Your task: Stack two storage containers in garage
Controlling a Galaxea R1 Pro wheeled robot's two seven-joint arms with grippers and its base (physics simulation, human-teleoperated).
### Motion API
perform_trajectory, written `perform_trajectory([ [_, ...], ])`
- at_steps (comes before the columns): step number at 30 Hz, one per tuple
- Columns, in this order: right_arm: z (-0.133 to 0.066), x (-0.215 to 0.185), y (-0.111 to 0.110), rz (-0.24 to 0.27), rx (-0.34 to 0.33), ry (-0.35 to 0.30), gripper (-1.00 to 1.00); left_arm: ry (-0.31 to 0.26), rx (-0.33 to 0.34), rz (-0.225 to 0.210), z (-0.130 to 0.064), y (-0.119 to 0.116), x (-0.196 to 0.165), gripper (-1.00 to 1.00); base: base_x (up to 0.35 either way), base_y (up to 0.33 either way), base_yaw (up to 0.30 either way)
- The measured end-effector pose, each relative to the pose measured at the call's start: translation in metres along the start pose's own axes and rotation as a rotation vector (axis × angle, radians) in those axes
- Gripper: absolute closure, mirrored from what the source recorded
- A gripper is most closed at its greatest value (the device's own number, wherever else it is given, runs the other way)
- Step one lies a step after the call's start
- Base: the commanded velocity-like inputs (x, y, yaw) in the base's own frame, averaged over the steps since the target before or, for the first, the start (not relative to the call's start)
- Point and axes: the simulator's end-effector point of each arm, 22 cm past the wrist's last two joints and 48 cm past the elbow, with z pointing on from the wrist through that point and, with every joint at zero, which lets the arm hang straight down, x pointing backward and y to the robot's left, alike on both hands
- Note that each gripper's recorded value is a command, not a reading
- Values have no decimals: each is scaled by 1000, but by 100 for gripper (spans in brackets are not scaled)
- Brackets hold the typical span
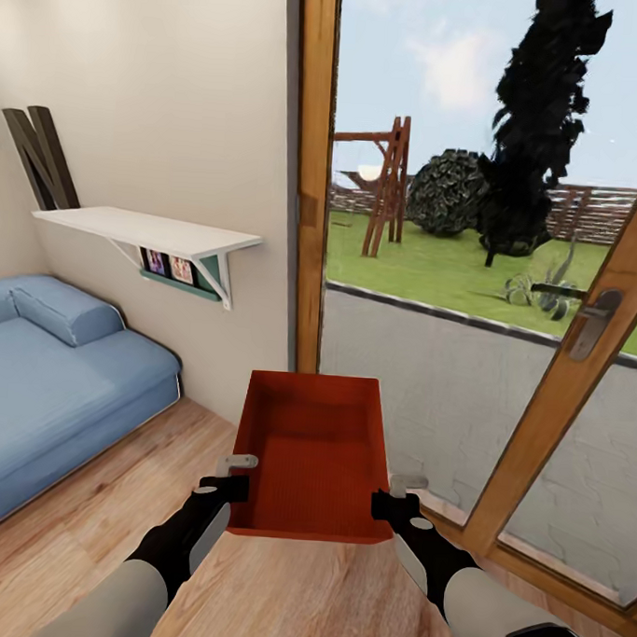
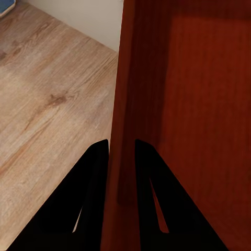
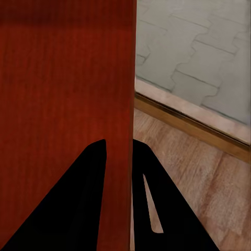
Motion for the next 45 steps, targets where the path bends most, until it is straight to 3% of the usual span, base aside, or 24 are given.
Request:
perform_trajectory([
  [45,-18,-40,0,-2,1,-71,100,-71,3,-4,-23,-1,-36,100,0,0,0],
])
